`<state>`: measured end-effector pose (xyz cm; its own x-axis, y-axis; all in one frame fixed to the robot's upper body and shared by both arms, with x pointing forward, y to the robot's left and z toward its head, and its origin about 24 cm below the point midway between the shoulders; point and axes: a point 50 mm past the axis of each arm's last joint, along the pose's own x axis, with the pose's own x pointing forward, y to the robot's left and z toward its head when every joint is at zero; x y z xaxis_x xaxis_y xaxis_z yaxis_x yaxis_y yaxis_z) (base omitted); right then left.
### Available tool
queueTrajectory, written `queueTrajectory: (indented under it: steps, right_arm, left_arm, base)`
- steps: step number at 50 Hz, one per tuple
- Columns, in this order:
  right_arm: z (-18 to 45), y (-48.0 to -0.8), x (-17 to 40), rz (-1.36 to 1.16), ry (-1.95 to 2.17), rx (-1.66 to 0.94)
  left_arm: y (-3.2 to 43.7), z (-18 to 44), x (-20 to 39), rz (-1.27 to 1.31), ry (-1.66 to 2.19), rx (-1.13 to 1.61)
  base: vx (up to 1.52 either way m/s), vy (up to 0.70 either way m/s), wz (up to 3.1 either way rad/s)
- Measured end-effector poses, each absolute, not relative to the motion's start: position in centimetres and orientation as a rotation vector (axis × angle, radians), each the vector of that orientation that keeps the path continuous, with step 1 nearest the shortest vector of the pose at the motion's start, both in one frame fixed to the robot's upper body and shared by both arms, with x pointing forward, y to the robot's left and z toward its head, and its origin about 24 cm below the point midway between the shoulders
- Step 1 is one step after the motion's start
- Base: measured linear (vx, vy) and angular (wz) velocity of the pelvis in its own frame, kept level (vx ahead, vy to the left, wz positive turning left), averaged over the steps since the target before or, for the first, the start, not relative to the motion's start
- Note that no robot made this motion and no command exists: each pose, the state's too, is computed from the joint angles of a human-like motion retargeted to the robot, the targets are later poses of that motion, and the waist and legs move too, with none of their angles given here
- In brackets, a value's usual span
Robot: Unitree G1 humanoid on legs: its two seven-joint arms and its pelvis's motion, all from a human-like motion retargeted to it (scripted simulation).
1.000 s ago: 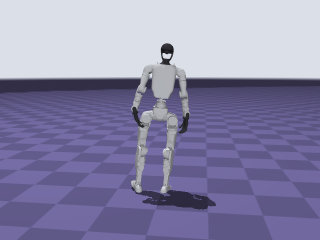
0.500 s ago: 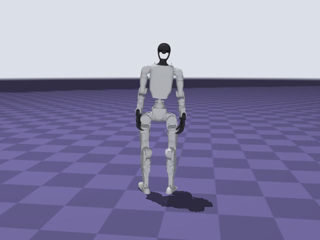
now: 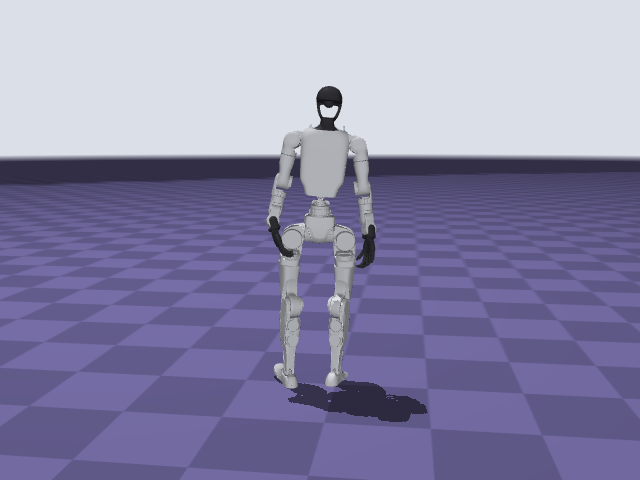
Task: In place motions
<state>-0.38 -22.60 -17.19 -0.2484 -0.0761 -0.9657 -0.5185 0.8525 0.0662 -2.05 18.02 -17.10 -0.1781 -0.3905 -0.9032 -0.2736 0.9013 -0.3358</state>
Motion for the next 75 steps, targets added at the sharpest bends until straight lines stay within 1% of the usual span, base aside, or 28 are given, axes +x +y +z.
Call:
queueTrajectory:
  steps: [4,8,11,17,23,25,30,33,35,40,45,52,55,58,60,62,64,66,70,72,75]
  right_arm:
    - [-17.1,-22.6,-1.2,0.389,1.817,-0.321]
    - [-17.2,-22.3,-1.1,0.326,1.775,-0.205]
    - [-17.2,-22.4,-0.9,0.314,1.765,-0.166]
    - [-17.0,-23.2,-0.4,0.352,1.771,-0.244]
    - [-17.0,-23.5,-0.3,0.395,1.761,-0.329]
    - [-17.1,-23.3,-0.4,0.386,1.766,-0.307]
    - [-17.3,-21.6,-1.2,0.335,1.781,-0.147]
    - [-17.3,-21.1,-2.1,0.37,1.819,-0.115]
    - [-17.3,-20.9,-2.3,0.405,1.832,-0.16]
    - [-17.4,-21.1,-0.8,0.55,1.797,-0.366]
    - [-17.4,-21.0,1.6,0.666,1.716,-0.486]
    - [-17.5,-20.3,2.7,0.631,1.617,-0.38]
    - [-17.3,-20.3,2.5,0.605,1.622,-0.229]
    - [-16.7,-20.6,4.7,0.506,1.532,0.043]
    - [-16.0,-21.5,7.8,0.327,1.387,0.17]
    - [-14.5,-23.4,12.2,0.115,1.187,0.235]
    - [-11.8,-26.3,16.6,-0.052,0.983,0.253]
    - [-8.3,-29.5,20.3,-0.139,0.805,0.194]
    - [-0.3,-34.0,25.6,-0.138,0.59,-0.057]
    - [3.8,-35.3,27.5,-0.159,0.477,-0.18]
    - [10.1,-36.3,29.8,-0.261,0.262,-0.32]
  left_arm:
    - [17.6,-17.1,-2.4,-0.201,1.789,-0.453]
    - [17.1,-17.2,-2.7,-0.176,1.815,-0.418]
    - [16.4,-17.4,-2.8,-0.164,1.8,-0.42]
    - [15.2,-17.6,-3.4,-0.092,1.765,-0.452]
    - [14.3,-17.1,-6.3,-0.071,1.837,-0.491]
    - [14.2,-16.9,-6.7,-0.112,1.871,-0.498]
    - [15.6,-17.0,-5.2,-0.19,1.88,-0.436]
    - [16.2,-17.1,-3.7,-0.244,1.852,-0.42]
    - [16.3,-17.2,-2.6,-0.273,1.827,-0.434]
    - [15.9,-17.3,0.0,-0.267,1.721,-0.501]
    - [15.5,-17.4,0.7,-0.269,1.684,-0.522]
    - [16.2,-17.2,-2.0,-0.269,1.79,-0.462]
    - [16.4,-17.0,-3.7,-0.255,1.862,-0.448]
    - [16.1,-16.7,-5.3,-0.223,1.914,-0.476]
    - [15.7,-16.5,-6.3,-0.204,1.936,-0.52]
    - [15.5,-16.3,-7.1,-0.19,1.957,-0.561]
    - [15.5,-16.1,-7.6,-0.173,1.976,-0.583]
    - [15.8,-16.0,-8.1,-0.155,1.989,-0.589]
    - [16.5,-16.0,-7.9,-0.141,1.986,-0.583]
    - [16.7,-16.0,-7.8,-0.131,1.979,-0.579]
    - [16.7,-16.2,-7.0,-0.12,1.958,-0.583]
  base:
    - [-0.04,-0.14,0.39]
    - [-0.1,-0.14,0.14]
    - [-0.11,-0.07,0.4]
    - [-0.06,0.01,-0.14]
    - [0.09,0.13,-0.21]
    - [0.05,0.11,0.26]
    - [-0.01,0.12,0.32]
    - [0.05,0.09,-0.23]
    - [-0.01,0.08,-0.02]
    - [-0.04,0.07,0.05]
    - [-0.03,0.04,-0.3]
    - [-0.01,0.0,-0.08]
    - [0.0,0.0,0.0]
    - [0.01,0.04,-0.24]
    - [-0.01,0.06,-0.18]
    - [-0.02,0.07,-0.06]
    - [0.0,0.0,0.0]
    - [0.07,-0.01,0.08]
    - [0.05,-0.05,0.14]
    - [0.03,-0.04,0.21]
    - [0.03,-0.03,0.24]
